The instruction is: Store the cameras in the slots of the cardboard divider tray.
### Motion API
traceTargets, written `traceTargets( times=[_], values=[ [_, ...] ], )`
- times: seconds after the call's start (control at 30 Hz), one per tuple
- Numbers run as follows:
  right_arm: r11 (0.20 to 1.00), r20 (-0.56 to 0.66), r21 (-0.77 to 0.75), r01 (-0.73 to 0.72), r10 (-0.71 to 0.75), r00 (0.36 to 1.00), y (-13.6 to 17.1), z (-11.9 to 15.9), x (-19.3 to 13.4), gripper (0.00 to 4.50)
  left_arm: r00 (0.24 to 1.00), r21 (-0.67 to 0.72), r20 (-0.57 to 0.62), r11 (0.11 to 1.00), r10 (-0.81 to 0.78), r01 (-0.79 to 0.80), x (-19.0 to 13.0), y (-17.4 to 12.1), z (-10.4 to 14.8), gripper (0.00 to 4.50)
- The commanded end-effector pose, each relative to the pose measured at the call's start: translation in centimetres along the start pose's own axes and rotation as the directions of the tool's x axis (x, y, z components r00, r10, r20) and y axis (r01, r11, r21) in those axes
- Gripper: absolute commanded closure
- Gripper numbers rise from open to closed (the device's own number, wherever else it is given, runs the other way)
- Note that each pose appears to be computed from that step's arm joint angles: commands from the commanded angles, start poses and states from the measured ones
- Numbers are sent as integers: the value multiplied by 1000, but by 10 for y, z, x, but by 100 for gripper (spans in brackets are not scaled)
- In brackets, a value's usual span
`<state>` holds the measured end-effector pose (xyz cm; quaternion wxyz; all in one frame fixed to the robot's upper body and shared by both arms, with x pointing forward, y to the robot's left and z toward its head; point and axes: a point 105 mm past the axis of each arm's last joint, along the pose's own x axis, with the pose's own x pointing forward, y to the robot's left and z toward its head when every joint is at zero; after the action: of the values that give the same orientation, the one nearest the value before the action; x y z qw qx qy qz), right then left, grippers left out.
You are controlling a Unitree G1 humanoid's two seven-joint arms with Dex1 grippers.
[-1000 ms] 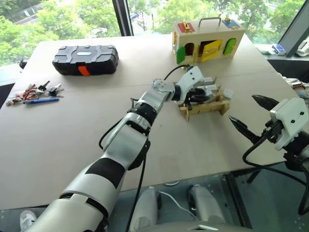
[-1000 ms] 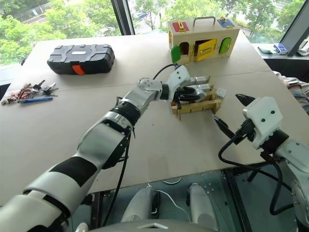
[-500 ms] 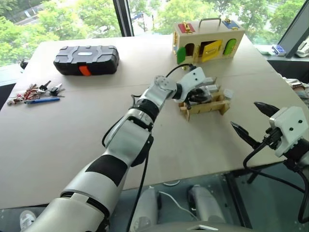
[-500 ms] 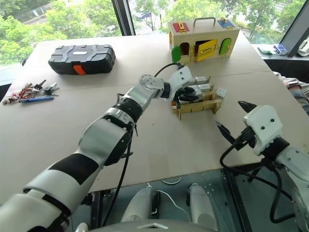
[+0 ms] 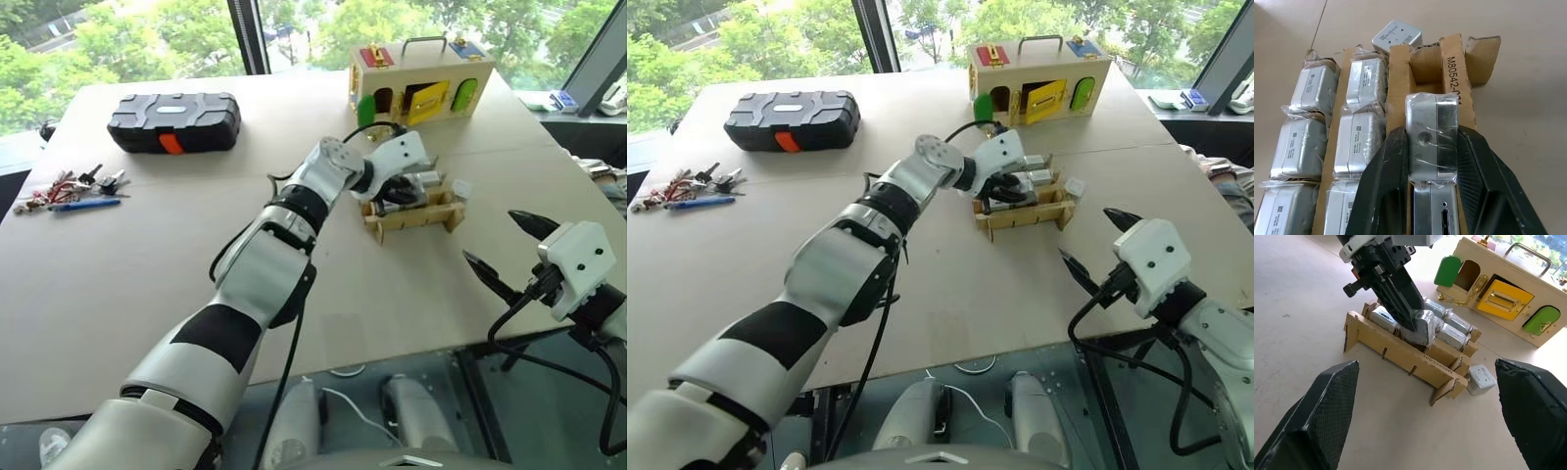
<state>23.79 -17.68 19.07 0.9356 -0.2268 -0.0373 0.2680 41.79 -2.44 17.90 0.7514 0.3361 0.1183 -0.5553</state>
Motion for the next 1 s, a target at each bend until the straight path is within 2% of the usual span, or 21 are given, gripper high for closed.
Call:
traceTargets(
  times=[0.03, 0.23, 0.73, 1.0],
  values=[
    [999, 27, -32, 33, -33, 999, -3, 6, -2, 10, 995, 37, -90, 999, 41, -37, -6, 9, -4, 369],
    [998, 27, -36, 46, -45, 999, -1, 5, -2, 10, 998, -9, -33, 999, 47, -48, -10, 13, 13, 369],
    [998, 23, -39, 39, -38, 999, -2, 4, -4, 10, 994, 28, -104, 999, -27, 30, -3, 0, 1, 369],
    [999, 20, -41, 27, -27, 999, -1, 5, -5, 10, 990, 47, -141, 999, 6, 1, 2, 1, 0, 369]
  ],
)
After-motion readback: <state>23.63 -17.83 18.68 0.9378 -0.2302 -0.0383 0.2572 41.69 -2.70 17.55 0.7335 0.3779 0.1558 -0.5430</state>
